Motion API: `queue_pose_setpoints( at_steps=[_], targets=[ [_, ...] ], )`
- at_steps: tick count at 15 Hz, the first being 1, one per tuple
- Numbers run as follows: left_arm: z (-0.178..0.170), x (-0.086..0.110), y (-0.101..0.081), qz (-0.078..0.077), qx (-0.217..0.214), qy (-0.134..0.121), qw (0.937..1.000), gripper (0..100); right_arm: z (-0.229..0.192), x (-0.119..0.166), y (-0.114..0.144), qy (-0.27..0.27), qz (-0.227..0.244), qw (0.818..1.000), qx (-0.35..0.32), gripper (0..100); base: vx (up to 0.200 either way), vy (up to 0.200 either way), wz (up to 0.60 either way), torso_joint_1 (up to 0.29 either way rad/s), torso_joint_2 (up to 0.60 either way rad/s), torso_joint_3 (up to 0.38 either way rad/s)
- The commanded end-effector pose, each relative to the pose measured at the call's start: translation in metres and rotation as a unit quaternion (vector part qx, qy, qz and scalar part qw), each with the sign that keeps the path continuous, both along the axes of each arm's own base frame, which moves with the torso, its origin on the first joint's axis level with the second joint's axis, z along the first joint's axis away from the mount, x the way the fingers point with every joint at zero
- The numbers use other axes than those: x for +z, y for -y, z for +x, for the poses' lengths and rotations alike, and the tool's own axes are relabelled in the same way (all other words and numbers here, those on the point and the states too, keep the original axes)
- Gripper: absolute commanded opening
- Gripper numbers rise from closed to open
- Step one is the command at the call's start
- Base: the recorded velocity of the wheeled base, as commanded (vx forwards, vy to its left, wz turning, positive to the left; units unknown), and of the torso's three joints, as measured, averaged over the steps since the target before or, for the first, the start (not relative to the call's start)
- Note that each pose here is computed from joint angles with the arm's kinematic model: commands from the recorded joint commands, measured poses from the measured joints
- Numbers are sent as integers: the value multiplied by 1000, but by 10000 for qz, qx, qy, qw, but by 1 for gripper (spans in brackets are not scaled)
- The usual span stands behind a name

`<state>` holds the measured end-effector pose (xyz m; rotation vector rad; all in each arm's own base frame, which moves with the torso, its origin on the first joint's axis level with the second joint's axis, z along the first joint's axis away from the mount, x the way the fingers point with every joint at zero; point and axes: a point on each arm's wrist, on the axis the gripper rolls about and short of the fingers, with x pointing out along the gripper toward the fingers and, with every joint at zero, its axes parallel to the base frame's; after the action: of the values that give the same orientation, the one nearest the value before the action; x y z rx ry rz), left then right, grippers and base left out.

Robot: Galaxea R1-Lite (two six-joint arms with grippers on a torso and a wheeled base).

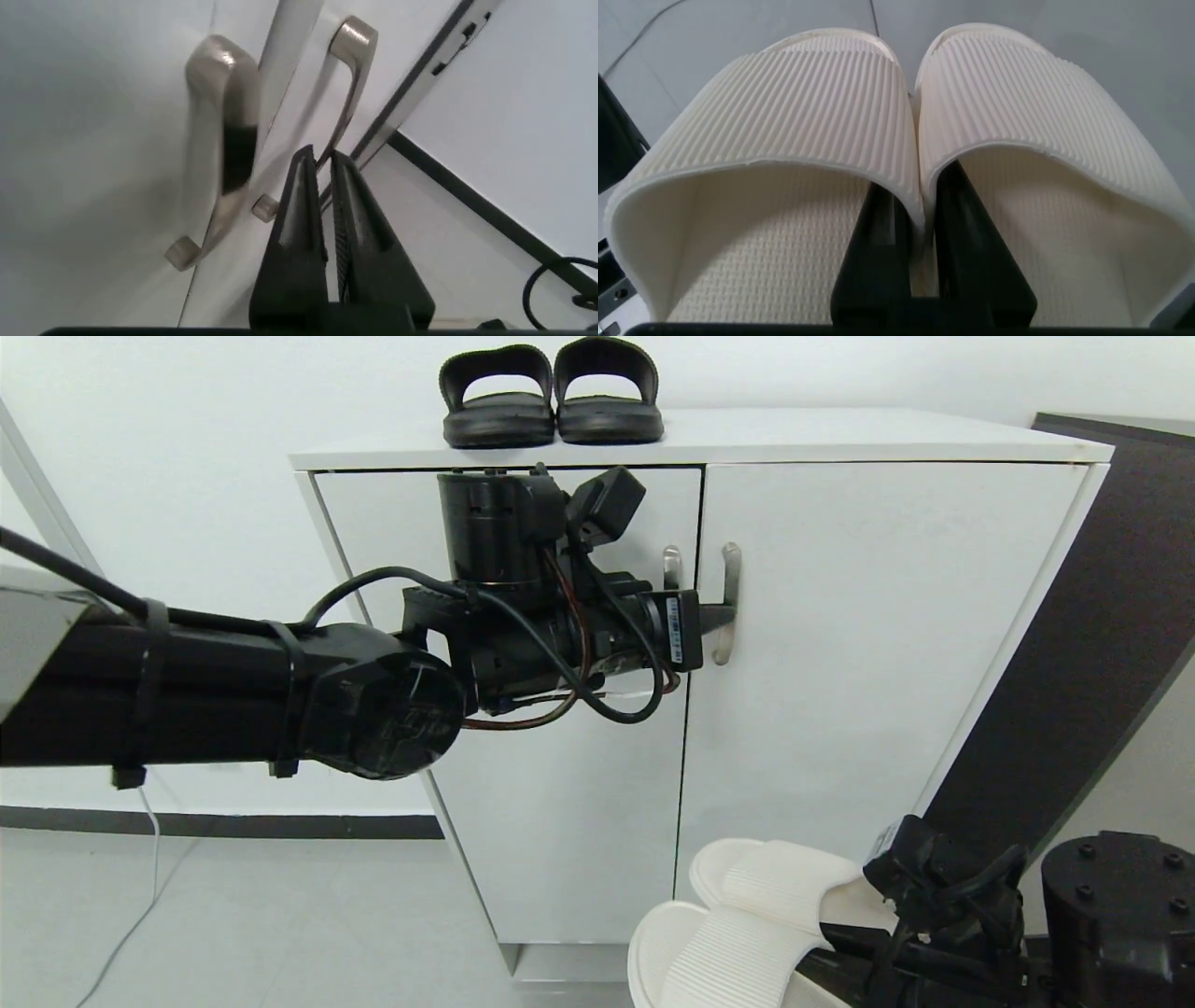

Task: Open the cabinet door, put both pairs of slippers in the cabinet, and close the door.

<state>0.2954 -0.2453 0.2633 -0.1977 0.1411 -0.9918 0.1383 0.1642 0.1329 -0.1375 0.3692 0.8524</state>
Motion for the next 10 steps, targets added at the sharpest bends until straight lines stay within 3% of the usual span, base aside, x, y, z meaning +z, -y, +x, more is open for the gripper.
queue_pose_setpoints(
  at_steps=[1,4,5,10],
  targets=[
    [-10,6,-5,-46,-56,40,10000,0,-1,0,0,-18,18,10000,67,0,0,0,0,0,0,0],
    [-16,5,-6,-32,-102,22,9999,0,-3,1,2,-39,76,9998,203,0,0,0,0,0,0,0],
    [-34,7,-12,-22,-202,10,9998,0,-13,3,9,-117,221,9976,643,0,0,0,0,0,0,0],
    [-82,13,-32,-7,-456,36,9990,0,-17,2,10,-143,233,9966,777,0,0,0,0,0,0,0]
  ],
)
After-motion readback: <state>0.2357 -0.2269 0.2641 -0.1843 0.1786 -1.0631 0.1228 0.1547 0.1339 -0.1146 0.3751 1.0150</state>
